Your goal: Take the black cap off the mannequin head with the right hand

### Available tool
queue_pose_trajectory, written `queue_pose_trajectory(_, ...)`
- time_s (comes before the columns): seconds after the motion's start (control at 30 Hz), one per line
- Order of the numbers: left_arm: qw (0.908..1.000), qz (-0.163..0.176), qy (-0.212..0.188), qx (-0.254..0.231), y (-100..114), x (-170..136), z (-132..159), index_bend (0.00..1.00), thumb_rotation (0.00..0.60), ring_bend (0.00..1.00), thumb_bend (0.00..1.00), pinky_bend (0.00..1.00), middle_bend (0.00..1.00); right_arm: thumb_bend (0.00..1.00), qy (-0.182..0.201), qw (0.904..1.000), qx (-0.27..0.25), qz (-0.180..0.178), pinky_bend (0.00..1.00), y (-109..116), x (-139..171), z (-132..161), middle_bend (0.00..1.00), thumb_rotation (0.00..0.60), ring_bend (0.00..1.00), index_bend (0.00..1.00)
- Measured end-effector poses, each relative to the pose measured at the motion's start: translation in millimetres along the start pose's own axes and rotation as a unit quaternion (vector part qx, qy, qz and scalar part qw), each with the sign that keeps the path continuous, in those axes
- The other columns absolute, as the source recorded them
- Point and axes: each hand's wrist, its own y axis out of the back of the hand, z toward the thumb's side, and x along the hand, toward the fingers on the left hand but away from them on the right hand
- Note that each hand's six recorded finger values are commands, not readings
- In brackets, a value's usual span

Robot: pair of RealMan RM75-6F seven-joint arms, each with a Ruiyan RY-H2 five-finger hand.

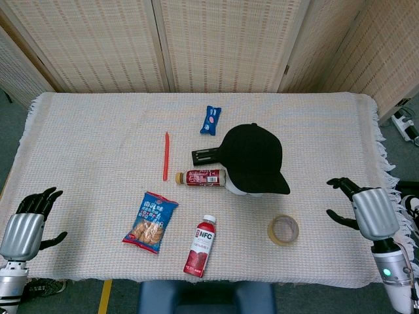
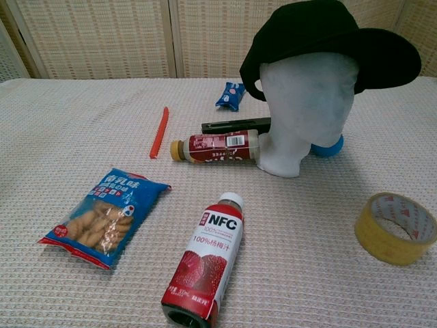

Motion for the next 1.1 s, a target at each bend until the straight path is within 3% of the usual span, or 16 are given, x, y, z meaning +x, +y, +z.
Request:
queue_pose_trajectory(0.5, 0.9998, -0.012, 0.013, -0.011, 0, -3, -10, 0.19, 0.600, 0.20, 0.08, 0.19, 0.16, 0.02, 0.046, 0.9965, -0.066, -0.025, 0.87, -34, -50, 68, 0.43, 0.600, 0.85, 0.36)
queue_pose_trajectory(0.73, 0.9996, -0.020, 0.017, -0.014, -1, -2, -15, 0.19, 0.600, 0.20, 0.08, 0.19, 0.16, 0.19, 0.051, 0.9936, -0.091, -0.044, 0.90, -45, -63, 83, 0.48, 0.600, 0.87, 0.45)
queue_pose_trajectory(0.93, 0.9991, -0.031, 0.021, -0.021, -3, -3, -17, 0.20, 0.600, 0.20, 0.08, 0.19, 0.15, 0.42, 0.061, 0.9907, -0.104, -0.063, 0.97, -50, -69, 89, 0.61, 0.600, 0.92, 0.63)
queue_pose_trajectory(1.1, 0.9987, -0.038, 0.024, -0.025, -3, -3, -18, 0.20, 0.600, 0.20, 0.08, 0.19, 0.15, 0.50, 0.069, 0.9879, -0.113, -0.080, 0.99, -51, -72, 92, 0.66, 0.600, 0.94, 0.71)
